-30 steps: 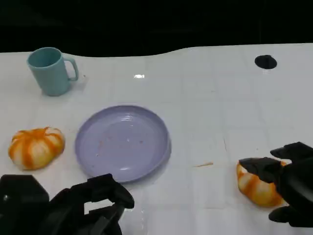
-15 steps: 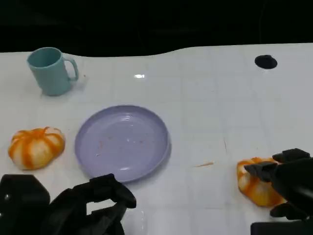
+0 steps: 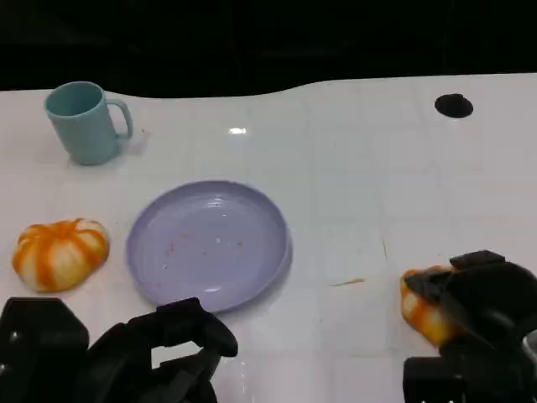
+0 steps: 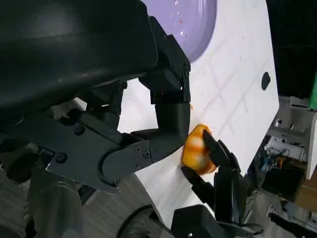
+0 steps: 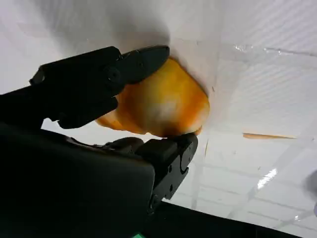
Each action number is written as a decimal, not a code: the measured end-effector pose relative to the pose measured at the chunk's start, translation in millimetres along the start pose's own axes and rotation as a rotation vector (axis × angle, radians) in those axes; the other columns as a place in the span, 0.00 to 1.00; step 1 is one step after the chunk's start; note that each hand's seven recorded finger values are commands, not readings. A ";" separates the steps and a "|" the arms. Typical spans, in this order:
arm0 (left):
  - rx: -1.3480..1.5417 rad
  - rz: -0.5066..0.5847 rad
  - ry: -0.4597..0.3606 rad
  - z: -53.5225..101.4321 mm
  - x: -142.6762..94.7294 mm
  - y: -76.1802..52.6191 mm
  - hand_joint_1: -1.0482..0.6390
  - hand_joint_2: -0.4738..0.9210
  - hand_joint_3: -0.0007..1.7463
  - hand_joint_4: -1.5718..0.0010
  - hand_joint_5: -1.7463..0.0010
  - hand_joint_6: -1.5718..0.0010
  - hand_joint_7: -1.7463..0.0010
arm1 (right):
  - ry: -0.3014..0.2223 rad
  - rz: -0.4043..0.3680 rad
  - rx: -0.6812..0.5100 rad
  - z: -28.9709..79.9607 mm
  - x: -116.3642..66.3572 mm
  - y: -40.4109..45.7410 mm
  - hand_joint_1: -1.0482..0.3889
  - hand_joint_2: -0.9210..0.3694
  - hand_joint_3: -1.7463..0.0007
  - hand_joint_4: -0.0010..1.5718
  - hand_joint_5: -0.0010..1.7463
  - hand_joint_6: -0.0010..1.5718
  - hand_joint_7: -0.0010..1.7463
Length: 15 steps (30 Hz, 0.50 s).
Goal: Grasp the bread from the table and place it into the plate.
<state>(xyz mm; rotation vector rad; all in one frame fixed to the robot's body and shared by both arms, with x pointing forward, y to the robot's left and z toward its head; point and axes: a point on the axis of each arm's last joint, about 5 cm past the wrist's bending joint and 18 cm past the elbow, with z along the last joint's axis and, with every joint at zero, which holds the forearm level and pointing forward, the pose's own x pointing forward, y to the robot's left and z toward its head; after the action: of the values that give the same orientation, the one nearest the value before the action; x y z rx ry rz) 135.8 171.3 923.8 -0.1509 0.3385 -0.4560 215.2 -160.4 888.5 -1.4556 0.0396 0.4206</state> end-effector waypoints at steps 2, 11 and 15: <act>0.000 0.001 -0.002 0.4 -0.1 -0.4 0.43 0.89 0.47 0.56 0.00 0.61 0.17 | 0.009 -0.025 0.006 1.1 4.8 1.9 0.45 0.01 1.00 0.42 0.12 0.48 0.04; -0.005 0.000 -0.003 0.5 0.2 -1.1 0.43 0.89 0.48 0.56 0.00 0.61 0.16 | -0.013 -0.257 0.094 -3.9 12.4 21.5 0.60 0.01 0.97 0.57 0.98 0.75 0.34; -0.005 0.000 0.001 0.6 0.3 -1.1 0.43 0.89 0.48 0.56 0.00 0.61 0.16 | -0.035 -0.298 0.117 -5.0 14.6 23.3 0.60 0.04 0.95 0.56 1.00 0.56 0.68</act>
<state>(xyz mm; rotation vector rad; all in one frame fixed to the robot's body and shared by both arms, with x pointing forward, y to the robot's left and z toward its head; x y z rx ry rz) 135.8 170.2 924.6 -0.1559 0.3410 -0.4557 222.9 -160.2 861.7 -1.3128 -0.1764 0.1968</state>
